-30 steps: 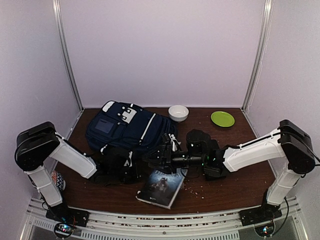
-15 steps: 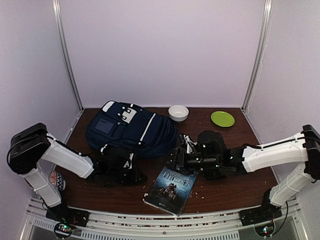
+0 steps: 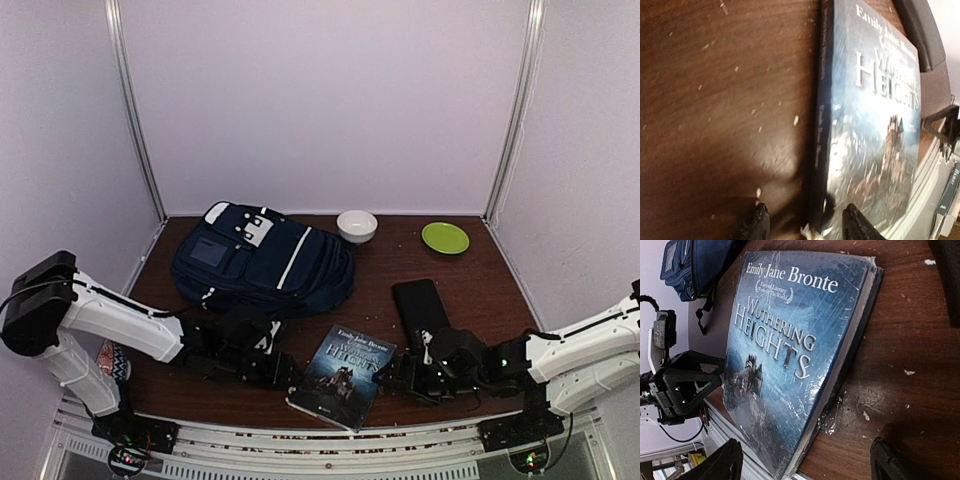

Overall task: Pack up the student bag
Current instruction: Pick up the book from the center of the board.

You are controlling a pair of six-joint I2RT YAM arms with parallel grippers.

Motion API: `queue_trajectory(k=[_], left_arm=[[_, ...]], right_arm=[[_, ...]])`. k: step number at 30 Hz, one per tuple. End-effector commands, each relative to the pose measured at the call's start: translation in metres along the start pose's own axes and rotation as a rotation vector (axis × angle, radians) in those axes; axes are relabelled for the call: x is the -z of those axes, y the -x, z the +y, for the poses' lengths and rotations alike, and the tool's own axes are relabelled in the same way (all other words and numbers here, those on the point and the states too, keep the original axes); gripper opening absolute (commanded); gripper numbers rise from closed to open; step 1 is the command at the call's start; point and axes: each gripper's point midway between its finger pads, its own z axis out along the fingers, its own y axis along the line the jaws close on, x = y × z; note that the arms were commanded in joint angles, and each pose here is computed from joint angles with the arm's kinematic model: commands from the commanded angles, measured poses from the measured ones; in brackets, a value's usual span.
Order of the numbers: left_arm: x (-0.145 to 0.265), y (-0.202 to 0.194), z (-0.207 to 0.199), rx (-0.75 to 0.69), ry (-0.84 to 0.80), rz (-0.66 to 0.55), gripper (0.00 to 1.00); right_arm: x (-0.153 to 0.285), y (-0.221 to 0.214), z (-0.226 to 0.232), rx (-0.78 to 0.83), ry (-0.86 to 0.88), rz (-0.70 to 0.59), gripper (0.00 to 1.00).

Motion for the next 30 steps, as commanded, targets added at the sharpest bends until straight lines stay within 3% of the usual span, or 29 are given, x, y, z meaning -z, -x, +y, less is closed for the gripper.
queue_trajectory(k=[1, 8, 18, 22, 25, 30], left_arm=[[-0.018, 0.004, -0.006, 0.003, -0.011, 0.009, 0.86], [-0.028, -0.016, -0.041, -0.051, -0.107, 0.07, 0.71], [-0.023, -0.039, -0.086, -0.057, -0.256, 0.075, 0.34], [-0.015, -0.04, -0.103, -0.035, -0.346, 0.055, 0.18], [-0.003, -0.037, -0.108, -0.017, -0.385, 0.02, 0.12], [0.007, -0.055, -0.122, -0.048, -0.387, 0.039, 0.07]], right_arm=[[-0.01, 0.006, 0.0, -0.104, 0.009, -0.074, 0.88], [-0.033, -0.031, 0.013, -0.083, -0.009, 0.043, 0.86], [-0.04, -0.075, 0.036, -0.164, 0.138, 0.134, 0.78], [-0.032, -0.076, 0.063, -0.136, 0.233, 0.127, 0.62], [-0.02, -0.072, 0.078, -0.101, 0.277, 0.104, 0.49], [-0.005, -0.079, 0.086, -0.024, 0.235, 0.119, 0.42]])
